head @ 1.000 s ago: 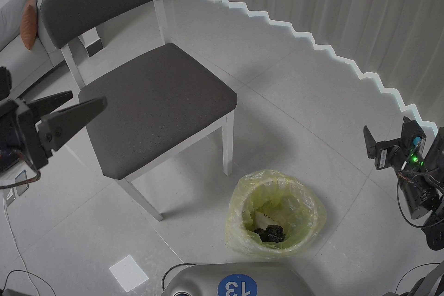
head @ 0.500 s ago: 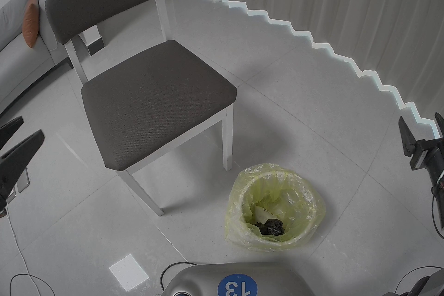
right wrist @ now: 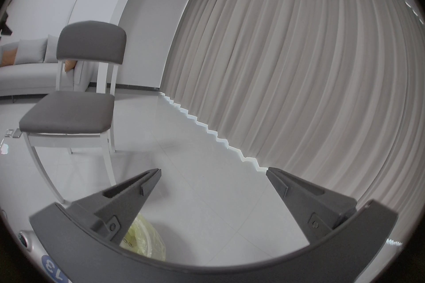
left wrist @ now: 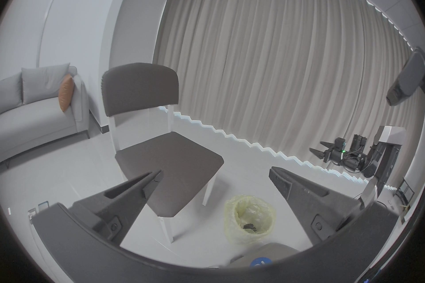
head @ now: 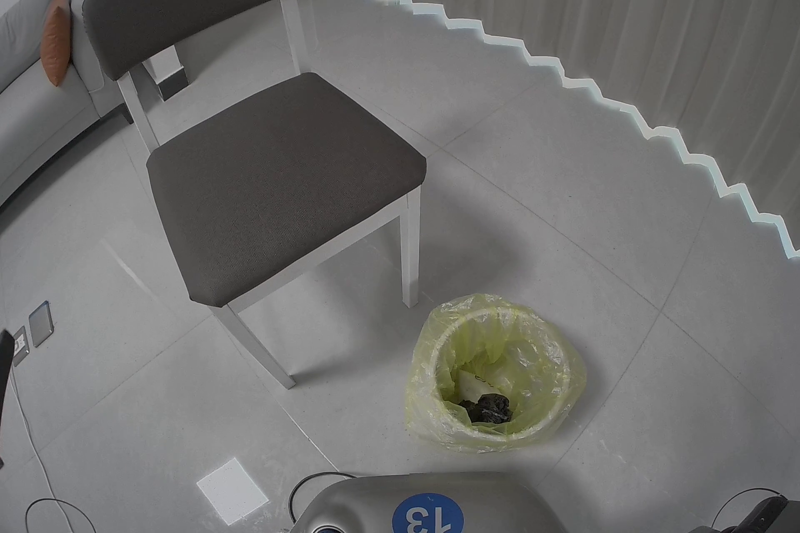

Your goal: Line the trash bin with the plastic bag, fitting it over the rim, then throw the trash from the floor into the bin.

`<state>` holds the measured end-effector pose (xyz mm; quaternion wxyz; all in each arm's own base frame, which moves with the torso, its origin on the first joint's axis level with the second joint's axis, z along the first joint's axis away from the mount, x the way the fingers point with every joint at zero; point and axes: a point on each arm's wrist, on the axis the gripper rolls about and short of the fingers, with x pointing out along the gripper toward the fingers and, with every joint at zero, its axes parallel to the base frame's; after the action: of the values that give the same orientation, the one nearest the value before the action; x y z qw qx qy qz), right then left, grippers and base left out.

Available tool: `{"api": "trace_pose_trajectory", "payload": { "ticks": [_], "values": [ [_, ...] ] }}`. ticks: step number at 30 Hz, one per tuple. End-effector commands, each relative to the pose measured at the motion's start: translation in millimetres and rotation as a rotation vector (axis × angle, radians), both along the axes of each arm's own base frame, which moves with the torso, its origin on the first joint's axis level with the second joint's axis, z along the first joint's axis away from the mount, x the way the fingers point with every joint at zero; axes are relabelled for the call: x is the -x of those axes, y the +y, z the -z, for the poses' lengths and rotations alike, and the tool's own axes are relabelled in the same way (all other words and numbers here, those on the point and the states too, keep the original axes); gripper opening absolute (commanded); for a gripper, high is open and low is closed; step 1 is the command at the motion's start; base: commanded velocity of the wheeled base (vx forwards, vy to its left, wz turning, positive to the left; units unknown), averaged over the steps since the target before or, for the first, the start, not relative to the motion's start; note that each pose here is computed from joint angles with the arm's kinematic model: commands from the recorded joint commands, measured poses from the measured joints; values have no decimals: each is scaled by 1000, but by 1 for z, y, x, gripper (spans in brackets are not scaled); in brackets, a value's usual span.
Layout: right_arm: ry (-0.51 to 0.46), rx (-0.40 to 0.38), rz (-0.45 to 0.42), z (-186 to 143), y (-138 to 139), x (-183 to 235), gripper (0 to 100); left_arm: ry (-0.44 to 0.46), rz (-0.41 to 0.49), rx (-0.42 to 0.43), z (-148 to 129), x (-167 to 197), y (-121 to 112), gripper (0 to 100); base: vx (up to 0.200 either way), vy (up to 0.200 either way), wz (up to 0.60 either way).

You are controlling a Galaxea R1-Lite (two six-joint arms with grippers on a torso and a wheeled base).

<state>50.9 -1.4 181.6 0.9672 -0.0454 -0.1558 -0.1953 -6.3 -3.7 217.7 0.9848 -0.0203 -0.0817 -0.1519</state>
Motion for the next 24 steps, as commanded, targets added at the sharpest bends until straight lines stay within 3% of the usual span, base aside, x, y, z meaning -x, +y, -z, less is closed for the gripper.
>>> {"api": "trace_pose_trajectory", "payload": {
  "ticks": [1,7,8,9,11,15,20,22,23,24],
  "values": [
    [-181,-95,150,23,-10,61,100,-92,-97,0,45,29,-1,100,0,0,0],
    [-217,-111,38,51,-8,87,100,-137,-137,13,57,39,-2,100,0,0,0],
    [-197,-168,-5,60,-8,87,100,-123,-144,12,64,37,-2,100,0,0,0],
    [-197,-168,-5,60,-8,87,100,-123,-144,12,64,37,-2,100,0,0,0],
    [-119,-251,-140,69,-6,81,100,-98,-173,17,75,33,-1,100,0,0,0],
    [44,-276,-338,84,-1,76,100,-36,-229,1,97,24,1,100,0,0,0],
    [221,-212,-376,99,0,74,100,33,-375,-28,127,16,5,100,0,0,0],
    [230,-193,-374,99,0,74,100,135,-455,-28,137,16,7,100,0,0,0],
    [228,-193,-374,99,0,74,100,139,-457,-22,137,16,7,100,0,0,0],
    [231,-173,-372,99,0,74,100,142,-467,35,137,17,7,100,0,0,0]
  ]
}}
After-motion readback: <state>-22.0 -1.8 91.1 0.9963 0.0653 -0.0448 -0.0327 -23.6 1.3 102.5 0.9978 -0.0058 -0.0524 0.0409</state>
